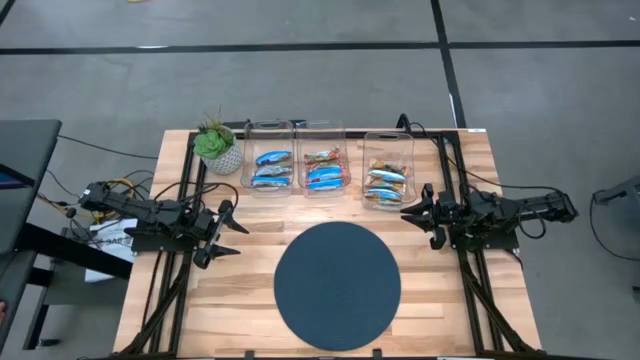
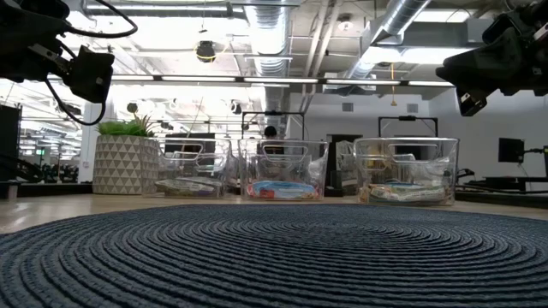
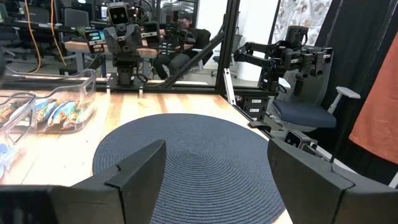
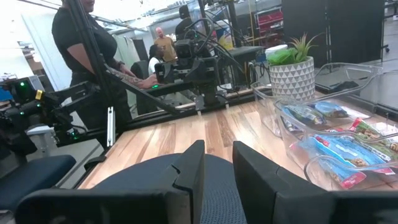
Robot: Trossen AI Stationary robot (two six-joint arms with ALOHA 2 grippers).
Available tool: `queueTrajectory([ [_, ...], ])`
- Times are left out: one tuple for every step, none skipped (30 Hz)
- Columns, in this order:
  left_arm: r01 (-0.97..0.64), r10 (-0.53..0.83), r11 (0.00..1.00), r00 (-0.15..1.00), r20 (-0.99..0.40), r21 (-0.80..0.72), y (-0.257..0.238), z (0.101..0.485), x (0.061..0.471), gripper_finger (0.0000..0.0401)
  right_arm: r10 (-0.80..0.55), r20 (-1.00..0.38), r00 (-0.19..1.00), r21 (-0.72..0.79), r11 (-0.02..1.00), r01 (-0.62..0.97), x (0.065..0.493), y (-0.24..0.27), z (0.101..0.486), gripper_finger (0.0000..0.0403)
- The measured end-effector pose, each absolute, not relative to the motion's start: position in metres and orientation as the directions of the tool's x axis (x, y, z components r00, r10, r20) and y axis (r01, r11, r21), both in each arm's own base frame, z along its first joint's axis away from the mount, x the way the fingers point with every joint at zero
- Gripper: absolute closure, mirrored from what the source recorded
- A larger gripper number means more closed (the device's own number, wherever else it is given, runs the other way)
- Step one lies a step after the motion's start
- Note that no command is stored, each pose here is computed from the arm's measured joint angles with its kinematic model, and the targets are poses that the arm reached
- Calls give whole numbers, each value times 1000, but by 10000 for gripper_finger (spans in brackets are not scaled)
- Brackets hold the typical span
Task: Pick and place Granola Bars by type
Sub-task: Return to Home Position
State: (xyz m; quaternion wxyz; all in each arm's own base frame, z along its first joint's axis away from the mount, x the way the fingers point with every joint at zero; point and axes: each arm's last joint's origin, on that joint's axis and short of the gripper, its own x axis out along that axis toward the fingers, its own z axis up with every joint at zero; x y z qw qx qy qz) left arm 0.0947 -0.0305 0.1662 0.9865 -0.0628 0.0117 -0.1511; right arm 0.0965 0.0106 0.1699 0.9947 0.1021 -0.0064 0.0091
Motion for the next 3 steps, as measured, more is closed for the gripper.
queueTrajectory([
  [296, -299, 947, 954, -4, -127, -31, 166, 95, 127, 17, 15, 1000, 203, 979, -19, 97, 11, 170, 326],
  [297, -300, 946, 954, -4, -128, -31, 166, 95, 127, 17, 15, 1000, 203, 979, -19, 97, 11, 170, 326],
  [297, -300, 946, 954, -4, -127, -31, 166, 95, 127, 17, 15, 1000, 203, 979, -19, 97, 11, 170, 326],
])
